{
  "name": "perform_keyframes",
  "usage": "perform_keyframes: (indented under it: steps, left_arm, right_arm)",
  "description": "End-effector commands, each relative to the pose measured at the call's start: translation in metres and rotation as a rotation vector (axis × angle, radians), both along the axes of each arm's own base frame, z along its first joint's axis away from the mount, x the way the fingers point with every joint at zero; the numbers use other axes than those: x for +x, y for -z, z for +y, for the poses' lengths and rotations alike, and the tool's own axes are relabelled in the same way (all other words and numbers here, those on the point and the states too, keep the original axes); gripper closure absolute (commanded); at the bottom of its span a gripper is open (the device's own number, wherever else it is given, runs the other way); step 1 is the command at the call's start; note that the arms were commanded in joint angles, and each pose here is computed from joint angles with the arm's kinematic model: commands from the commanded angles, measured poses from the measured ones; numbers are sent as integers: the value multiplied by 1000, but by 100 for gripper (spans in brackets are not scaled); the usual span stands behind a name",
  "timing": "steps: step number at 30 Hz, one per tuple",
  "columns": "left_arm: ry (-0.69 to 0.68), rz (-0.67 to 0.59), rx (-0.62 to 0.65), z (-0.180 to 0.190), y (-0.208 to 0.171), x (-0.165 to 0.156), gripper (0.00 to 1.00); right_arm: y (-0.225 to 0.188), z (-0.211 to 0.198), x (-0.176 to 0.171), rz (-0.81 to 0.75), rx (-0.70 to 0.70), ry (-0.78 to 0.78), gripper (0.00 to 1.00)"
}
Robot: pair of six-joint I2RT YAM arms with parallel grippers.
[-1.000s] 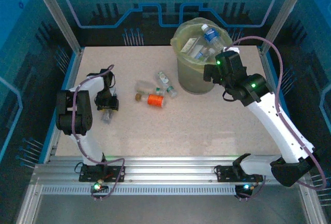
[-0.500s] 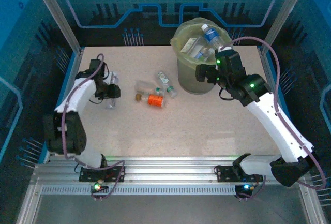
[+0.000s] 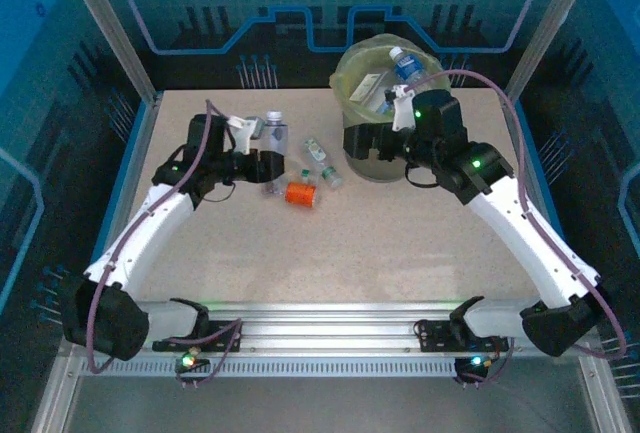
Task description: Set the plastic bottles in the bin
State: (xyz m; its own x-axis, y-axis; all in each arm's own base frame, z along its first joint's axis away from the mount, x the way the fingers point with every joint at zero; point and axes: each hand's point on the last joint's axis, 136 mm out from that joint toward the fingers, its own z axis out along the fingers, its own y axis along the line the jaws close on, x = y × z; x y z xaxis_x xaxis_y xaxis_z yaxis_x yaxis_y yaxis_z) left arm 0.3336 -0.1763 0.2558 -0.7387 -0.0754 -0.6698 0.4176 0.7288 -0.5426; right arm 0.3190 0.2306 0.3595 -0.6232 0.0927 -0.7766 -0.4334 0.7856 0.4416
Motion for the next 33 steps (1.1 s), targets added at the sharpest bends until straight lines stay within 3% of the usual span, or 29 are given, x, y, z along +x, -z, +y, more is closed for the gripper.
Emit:
perform_keyframes:
  steps: [1, 13, 23, 27, 31, 33]
  left_arm:
    - [116, -116, -119, -35, -41, -9, 49]
    - [309, -190, -259, -92, -81, -32, 49]
    - [404, -236, -297, -104, -94, -50, 49]
    - [428, -259, -296, -105, -97, -56, 48]
    - [430, -266, -293, -104, -97, -58, 38]
    - [427, -270, -293, -103, -98, -59, 24]
  right_arm:
    - [-28, 35, -10, -44, 93, -154, 1]
    - [-30, 85, -18, -51, 78, -315, 3]
    - [-13, 98, -10, -9, 76, -334, 11]
    - [-10, 101, -9, -3, 77, -343, 23]
    - [-12, 99, -7, -14, 71, -328, 37]
    - [-14, 96, -5, -22, 62, -314, 42]
